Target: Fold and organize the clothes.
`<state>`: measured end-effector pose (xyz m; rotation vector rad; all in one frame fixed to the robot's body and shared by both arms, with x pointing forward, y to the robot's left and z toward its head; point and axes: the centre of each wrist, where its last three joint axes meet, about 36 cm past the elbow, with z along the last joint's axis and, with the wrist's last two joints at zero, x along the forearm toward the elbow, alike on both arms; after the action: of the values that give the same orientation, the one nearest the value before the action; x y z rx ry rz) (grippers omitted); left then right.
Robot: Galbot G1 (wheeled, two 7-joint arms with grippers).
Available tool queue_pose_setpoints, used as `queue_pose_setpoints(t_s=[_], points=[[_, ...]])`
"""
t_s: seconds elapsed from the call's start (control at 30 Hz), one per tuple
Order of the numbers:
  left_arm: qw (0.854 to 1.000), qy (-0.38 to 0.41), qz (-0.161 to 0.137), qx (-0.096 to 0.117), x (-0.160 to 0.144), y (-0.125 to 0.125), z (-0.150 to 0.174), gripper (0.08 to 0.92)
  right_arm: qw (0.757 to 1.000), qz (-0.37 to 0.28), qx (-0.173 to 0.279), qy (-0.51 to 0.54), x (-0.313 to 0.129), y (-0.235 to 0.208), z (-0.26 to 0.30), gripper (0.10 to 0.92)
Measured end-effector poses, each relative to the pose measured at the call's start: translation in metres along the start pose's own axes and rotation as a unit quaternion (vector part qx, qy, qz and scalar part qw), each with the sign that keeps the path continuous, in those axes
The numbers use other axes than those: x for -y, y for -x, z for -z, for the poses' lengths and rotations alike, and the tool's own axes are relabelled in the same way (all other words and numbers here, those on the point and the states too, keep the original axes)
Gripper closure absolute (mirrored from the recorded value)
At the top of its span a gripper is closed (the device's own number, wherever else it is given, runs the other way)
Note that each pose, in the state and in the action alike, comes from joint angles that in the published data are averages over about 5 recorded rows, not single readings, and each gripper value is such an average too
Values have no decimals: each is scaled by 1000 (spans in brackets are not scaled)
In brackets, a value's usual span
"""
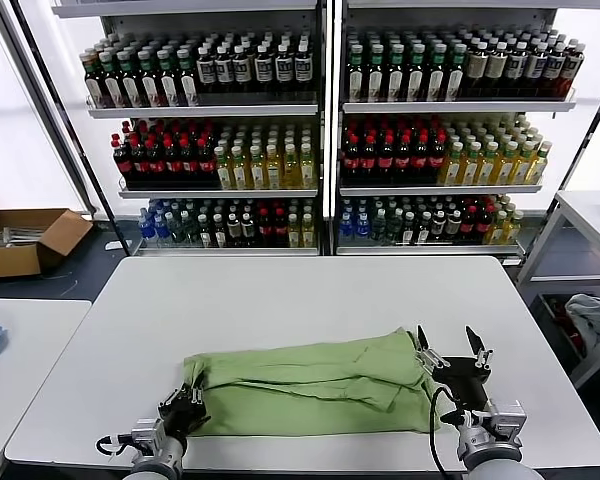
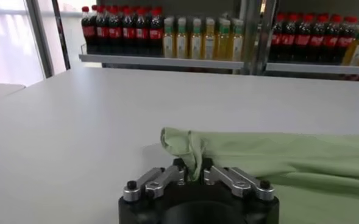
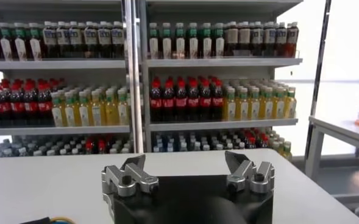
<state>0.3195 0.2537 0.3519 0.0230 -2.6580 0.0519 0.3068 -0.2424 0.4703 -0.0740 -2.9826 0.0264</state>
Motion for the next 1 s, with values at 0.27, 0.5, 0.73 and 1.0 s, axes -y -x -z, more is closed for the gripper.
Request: queue_pose_setpoints(t_s=[0.27, 0.5, 0.73, 1.0], points=[[999, 28, 41, 17, -55, 2, 14, 885, 1000, -1, 4, -3, -1, 5, 4, 200], [988, 82, 122, 43, -157, -6, 58, 885, 1000, -2, 7, -1, -5, 10, 7, 200], [969, 138, 187, 84, -228, -23, 125, 885, 1000, -6, 11, 2, -8, 9, 8, 200], [966, 162, 168, 109, -203, -28, 153, 885, 1000, -18, 15, 8, -3, 0, 8, 200]])
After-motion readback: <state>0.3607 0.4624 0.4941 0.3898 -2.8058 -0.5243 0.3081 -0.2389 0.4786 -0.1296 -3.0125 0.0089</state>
